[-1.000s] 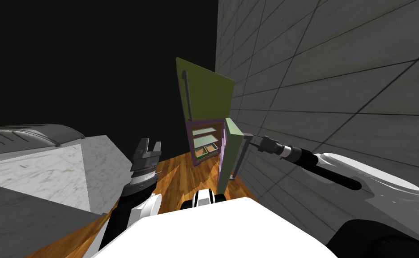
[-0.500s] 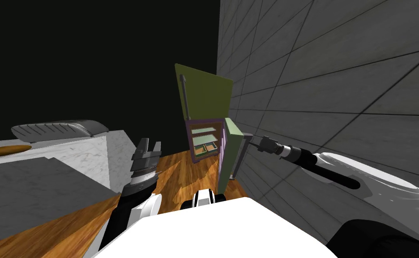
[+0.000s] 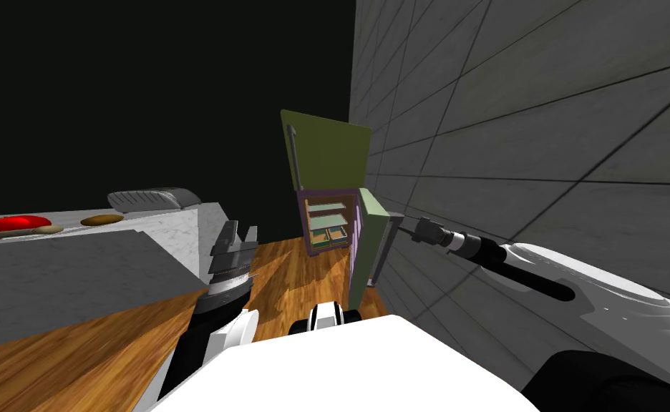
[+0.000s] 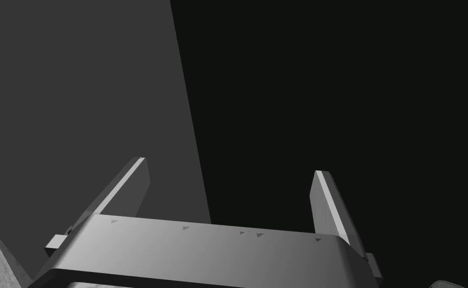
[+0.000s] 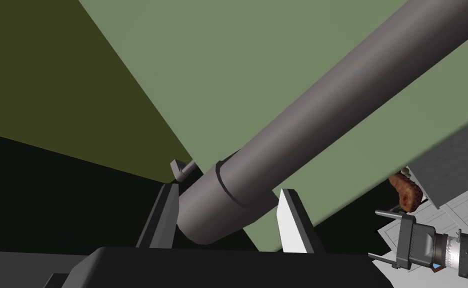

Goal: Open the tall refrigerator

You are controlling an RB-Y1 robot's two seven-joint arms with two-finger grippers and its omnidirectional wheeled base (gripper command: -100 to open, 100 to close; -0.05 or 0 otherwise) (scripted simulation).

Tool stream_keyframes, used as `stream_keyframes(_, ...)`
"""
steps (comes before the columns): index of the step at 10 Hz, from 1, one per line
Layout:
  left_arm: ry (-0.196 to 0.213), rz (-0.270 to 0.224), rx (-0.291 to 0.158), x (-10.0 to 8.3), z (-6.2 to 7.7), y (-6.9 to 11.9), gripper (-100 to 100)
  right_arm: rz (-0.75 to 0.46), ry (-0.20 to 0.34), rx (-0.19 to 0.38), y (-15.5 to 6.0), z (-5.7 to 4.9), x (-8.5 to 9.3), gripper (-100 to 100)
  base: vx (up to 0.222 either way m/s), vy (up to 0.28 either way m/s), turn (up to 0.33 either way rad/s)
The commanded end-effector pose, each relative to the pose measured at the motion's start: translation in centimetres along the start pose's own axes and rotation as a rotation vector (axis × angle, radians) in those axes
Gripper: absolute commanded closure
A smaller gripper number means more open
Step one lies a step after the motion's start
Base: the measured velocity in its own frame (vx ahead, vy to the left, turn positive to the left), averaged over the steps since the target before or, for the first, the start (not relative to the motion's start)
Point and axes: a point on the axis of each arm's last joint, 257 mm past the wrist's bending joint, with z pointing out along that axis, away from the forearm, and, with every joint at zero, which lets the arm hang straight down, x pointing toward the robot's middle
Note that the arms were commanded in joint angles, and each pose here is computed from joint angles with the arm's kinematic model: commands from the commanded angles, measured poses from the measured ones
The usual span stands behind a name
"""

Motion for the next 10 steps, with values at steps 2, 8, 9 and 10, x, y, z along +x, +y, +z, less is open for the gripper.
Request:
stream_keyframes(2,0.000,0.000,0.000,0.0,0.0,0.0,0,0.006,-0.014,-0.010,-2.0,0.8,-2.2,-100,0.015,0.018,-0.094)
stream_keyframes(8,0.000,0.000,0.000,0.0,0.0,0.0,0,0.010,-0.017,-0.014,-2.7,1.1,-3.0,0,0.003,0.004,-0.023)
stream_keyframes(9,0.000,0.000,0.000,0.0,0.0,0.0,0,0.010,-0.017,-0.014,-2.7,1.1,-3.0,0,0.000,0.000,0.000)
stream_keyframes(10,0.000,0.000,0.000,0.0,0.0,0.0,0,0.010,-0.017,-0.014,-2.7,1.1,-3.0,0,0.000,0.000,0.000)
